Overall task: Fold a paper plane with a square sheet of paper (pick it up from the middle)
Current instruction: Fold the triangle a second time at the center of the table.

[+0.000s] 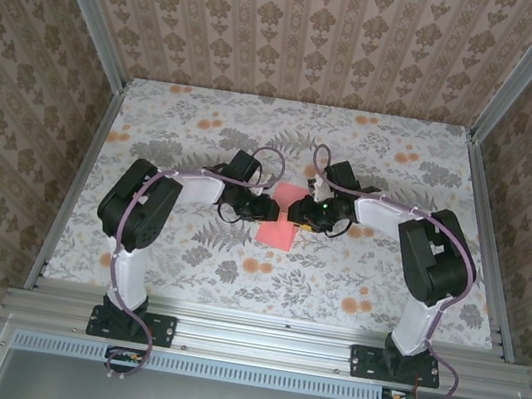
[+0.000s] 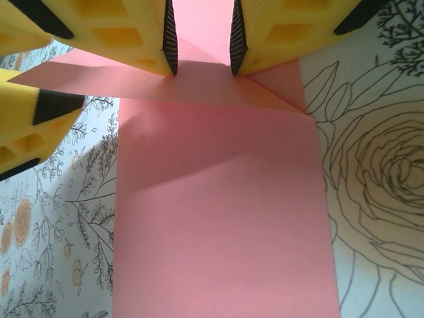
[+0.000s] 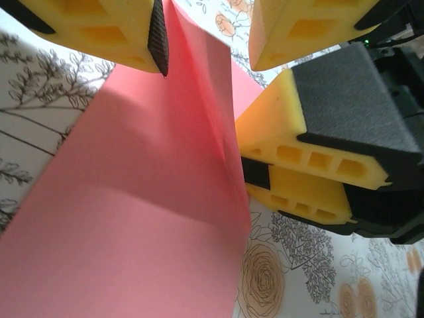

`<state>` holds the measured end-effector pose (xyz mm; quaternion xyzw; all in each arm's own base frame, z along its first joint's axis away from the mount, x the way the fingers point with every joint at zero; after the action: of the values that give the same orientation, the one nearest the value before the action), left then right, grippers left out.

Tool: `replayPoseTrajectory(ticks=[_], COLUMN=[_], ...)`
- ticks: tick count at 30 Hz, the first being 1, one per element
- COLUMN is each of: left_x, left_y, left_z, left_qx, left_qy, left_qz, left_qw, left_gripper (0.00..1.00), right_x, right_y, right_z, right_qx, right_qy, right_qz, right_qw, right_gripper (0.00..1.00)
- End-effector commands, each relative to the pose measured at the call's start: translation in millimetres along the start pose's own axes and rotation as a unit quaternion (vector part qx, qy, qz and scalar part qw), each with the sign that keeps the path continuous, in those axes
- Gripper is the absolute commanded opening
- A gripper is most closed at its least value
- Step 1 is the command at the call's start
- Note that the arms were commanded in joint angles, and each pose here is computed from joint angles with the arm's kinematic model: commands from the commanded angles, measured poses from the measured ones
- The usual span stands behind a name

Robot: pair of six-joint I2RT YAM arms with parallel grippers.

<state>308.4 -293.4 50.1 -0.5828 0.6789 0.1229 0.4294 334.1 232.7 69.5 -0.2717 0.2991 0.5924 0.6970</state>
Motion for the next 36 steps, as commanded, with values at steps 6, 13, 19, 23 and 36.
replayPoseTrajectory(ticks=[6,13,19,23,36], left_x=[0,-33,-62,-77,-106], left_y=[5,-6,-11,-12,-20], left_z=[5,-9,-21,-22,-42], left_qx=[-0.007,0.001,-0.005,-0.038,-0.097], left_qy=[-0.003,-0.005,0.000,0.019,0.096], left_qz=[0.003,-0.034,-0.073,-0.115,-0.207], left_qw=[1.000,0.999,0.997,0.993,0.969], left_gripper=[0.33,0.48,0.57,0.58,0.64], right_x=[19,15,0,-12,-45], right_y=[-4,-4,-4,-4,-2], right_z=[-1,6,30,46,86], right_qx=[-0.021,-0.034,-0.041,-0.040,-0.043], right_qy=[0.025,0.016,-0.031,-0.074,-0.170], right_qz=[0.016,0.012,0.005,0.001,-0.004], right_qw=[0.999,0.999,0.999,0.996,0.985], right_gripper=[0.30,0.13,0.06,0.04,0.04])
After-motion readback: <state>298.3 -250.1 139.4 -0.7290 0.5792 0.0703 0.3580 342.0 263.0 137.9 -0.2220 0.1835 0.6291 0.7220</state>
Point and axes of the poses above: each hand's point on the last joint's axis, 136 mm out from that joint toward the fingers, its own x axis out along the fingers, its own z axis along the line the jaws close on, y = z × x, the point moved 3 cm from there along -x, back along the fingers, and after that the axes turned 10 degrees about x, right-handed, at the moved point
